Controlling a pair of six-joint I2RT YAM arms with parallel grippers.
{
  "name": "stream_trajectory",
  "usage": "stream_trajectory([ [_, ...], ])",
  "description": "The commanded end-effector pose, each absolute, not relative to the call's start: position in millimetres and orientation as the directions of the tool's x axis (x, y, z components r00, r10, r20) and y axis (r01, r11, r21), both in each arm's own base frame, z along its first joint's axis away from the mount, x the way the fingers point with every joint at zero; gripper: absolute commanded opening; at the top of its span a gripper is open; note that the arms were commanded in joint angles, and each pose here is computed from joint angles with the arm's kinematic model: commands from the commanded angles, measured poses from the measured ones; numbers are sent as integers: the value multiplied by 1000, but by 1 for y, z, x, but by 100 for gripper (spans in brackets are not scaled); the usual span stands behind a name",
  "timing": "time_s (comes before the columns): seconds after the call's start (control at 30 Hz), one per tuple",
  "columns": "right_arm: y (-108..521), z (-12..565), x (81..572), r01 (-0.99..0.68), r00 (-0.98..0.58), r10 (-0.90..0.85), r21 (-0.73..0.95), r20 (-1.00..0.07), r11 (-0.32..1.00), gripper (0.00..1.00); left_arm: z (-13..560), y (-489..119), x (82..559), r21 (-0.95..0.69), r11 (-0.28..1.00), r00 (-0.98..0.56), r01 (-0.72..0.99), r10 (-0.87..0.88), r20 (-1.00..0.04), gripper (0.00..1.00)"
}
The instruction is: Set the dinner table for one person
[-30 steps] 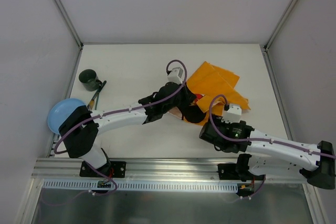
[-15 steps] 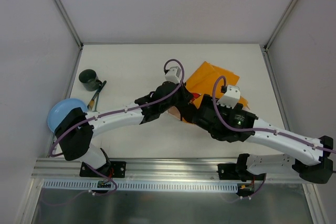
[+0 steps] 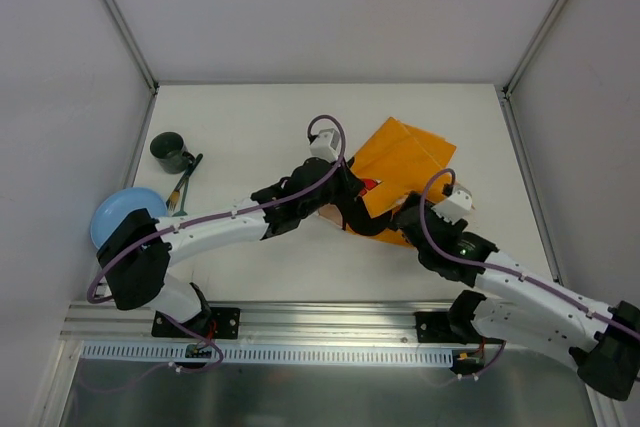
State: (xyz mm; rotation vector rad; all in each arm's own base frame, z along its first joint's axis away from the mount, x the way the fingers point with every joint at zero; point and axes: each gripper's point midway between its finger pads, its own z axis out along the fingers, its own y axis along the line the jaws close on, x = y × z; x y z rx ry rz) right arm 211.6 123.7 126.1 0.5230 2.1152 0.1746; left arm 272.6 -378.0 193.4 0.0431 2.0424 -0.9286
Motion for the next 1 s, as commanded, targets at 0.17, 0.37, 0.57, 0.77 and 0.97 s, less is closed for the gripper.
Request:
stream_trajectory([
  [0.17,154,151,243,139,-407,663,675,-628,724,99,219,-366,274,-588,713,-555,381,-332,-762,0],
  [0.37,176,211,243,-107,-350,759,828,-550,551,100,215,-358,275,-553,740,-540,383,-306,-784,0],
  [0.57,177,236,233,-234,-315,828,884,-464,406,99,211,-352,276,-545,749,-539,375,-302,-786,0],
  [0.77,187,231,238,-221,-346,827,895,-443,387,99,210,-352,276,-550,747,-542,374,-305,-783,0],
  [0.97,197,223,242,-204,-377,832,913,-407,355,99,211,-351,277,-547,748,-538,376,-304,-786,0],
])
